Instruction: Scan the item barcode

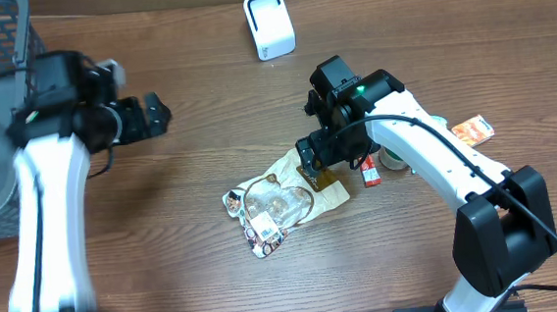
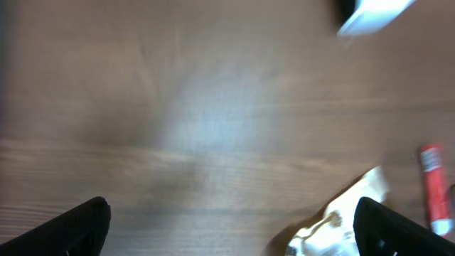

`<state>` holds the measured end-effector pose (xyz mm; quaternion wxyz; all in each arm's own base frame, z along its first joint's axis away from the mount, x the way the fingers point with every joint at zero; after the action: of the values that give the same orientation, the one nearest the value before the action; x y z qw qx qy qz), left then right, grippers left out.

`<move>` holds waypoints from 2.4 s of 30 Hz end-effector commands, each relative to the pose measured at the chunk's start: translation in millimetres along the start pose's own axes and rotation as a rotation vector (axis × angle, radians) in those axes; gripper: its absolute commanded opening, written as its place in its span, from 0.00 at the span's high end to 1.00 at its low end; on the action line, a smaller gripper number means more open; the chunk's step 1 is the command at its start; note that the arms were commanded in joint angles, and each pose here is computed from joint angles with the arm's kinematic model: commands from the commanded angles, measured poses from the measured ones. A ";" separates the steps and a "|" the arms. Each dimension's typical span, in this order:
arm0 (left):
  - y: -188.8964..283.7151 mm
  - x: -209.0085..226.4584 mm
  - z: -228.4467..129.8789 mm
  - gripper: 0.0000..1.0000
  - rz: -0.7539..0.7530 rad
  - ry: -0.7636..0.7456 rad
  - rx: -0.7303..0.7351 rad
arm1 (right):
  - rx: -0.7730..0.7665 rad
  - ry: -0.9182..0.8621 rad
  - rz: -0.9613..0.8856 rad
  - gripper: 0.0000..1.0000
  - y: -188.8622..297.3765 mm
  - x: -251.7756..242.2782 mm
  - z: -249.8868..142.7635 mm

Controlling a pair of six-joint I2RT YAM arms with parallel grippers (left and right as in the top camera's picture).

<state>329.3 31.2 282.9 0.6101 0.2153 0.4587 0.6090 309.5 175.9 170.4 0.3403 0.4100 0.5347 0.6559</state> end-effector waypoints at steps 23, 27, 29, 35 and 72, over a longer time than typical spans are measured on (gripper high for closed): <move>217.4 -37.6 -114.9 0.00 -0.104 -0.153 -0.647 | -0.022 -0.003 -0.005 0.00 6.6 -0.4 -1.7; 195.4 -27.8 -139.8 0.00 -0.098 -0.143 -0.611 | -0.022 -0.003 -0.005 0.00 6.6 -0.4 -1.7; 181.2 -21.3 -156.5 0.00 -0.091 -0.133 -0.570 | -0.022 -0.003 -0.005 0.00 6.6 -0.4 -1.7; 150.3 -8.1 -191.6 0.00 -0.105 -0.142 -0.606 | -0.022 -0.003 -0.005 0.00 6.6 -0.4 -1.7; 55.0 23.2 -171.6 0.00 -0.158 -0.241 -1.324 | -0.022 -0.003 -0.005 0.00 6.6 -0.4 -1.7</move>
<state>148.9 3.9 255.8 0.7251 -0.1673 -0.1066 0.6595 309.2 175.6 169.9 0.3409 0.4097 0.5358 0.6549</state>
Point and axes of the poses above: each gripper's point midway between its finger pads, its own y axis back along the fingers, its own x axis along the line the jaws close on, z = x × y, the point moved 8 cm from there along y, back along the fingers, and after that the axes turned 5 degrees about y, right-handed, at the moved point
